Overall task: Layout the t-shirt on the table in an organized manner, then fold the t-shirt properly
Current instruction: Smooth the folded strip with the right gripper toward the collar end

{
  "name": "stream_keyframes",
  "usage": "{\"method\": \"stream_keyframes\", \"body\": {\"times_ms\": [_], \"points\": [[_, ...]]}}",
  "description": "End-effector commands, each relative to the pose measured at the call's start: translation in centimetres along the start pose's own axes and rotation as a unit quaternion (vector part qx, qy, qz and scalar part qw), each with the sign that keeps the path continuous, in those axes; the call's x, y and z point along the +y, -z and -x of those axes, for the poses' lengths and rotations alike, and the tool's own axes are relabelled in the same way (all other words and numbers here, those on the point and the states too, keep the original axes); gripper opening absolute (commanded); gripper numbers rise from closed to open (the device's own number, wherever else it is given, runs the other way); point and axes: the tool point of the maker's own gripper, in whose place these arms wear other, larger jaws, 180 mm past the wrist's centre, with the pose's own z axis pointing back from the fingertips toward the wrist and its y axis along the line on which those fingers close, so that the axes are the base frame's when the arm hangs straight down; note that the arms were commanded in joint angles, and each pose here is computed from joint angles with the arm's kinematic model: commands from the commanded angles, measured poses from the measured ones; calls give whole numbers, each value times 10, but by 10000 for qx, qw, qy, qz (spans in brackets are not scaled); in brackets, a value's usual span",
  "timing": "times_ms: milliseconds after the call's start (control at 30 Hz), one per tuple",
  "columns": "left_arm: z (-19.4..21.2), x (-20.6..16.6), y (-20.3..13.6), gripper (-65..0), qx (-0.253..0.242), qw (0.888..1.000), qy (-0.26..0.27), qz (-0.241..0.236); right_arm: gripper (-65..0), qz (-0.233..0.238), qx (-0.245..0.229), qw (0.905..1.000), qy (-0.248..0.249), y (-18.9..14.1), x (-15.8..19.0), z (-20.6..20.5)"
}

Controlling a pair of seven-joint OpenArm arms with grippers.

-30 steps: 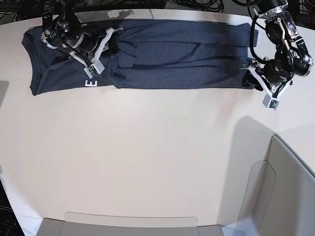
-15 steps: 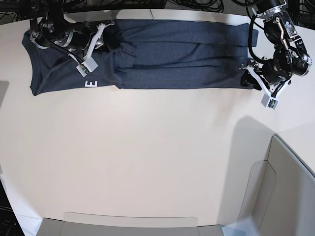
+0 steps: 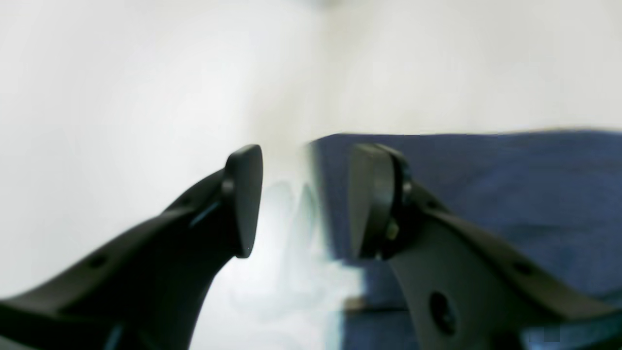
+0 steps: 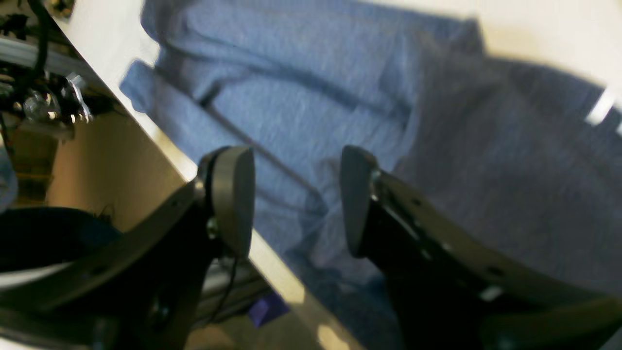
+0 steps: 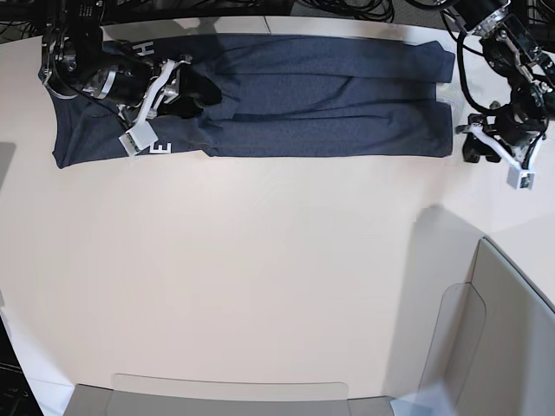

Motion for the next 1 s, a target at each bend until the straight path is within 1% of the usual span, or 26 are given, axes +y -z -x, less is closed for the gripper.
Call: {"method": "stream_keyframes", "body": {"times_ms": [0, 67, 100, 167, 233, 300, 367, 500, 567, 700, 800, 900, 967], "points": [[-11, 11, -9, -372, -247, 9996, -40, -137, -361, 34, -243, 9997, -58, -7, -1, -13], [-3, 24, -14, -371, -247, 9991, -255, -252, -361, 231, -513, 9984, -19, -16, -12, -25], [7, 29, -14, -371, -188, 9987, -416, -227, -361, 352, -686, 9970, 28, -21, -18, -32], [21, 31, -12, -371, -141, 9974, -702, -36, -361, 595, -862, 9945, 78, -28, -29, -38], [38, 27, -6, -371, -43, 9944, -1016, 289, -361, 938, -1014, 9904, 87, -35, -42, -45], [59, 19, 2, -371, 120, 9886, -1342, 670, -361, 1334, -1058, 9853, 113, -40, -57, -46], [75, 12, 7, -371, 270, 9828, -1567, 940, -361, 1728, -1036, 9794, 131, -45, -70, -45], [98, 3, 10, -371, 472, 9737, -1857, 1229, -361, 2354, -915, 9674, 163, -53, -92, -39], [103, 0, 9, -371, 514, 9715, -1910, 1307, -361, 2617, -990, 9597, 253, -62, -101, -39], [112, -7, 6, -371, 696, 9703, -1807, 1448, -362, 3066, -1168, 9432, 526, -83, -118, -35], [119, -19, 6, -371, 807, 9668, -1783, 1641, -362, 3346, -1313, 9305, 704, -101, -130, -33], [123, -25, 7, -371, 888, 9650, -1758, 1730, -362, 3495, -1379, 9226, 875, -112, -139, -27], [124, -30, 8, -371, 946, 9640, -1718, 1794, -362, 3536, -1421, 9197, 948, -116, -143, -26]]}}
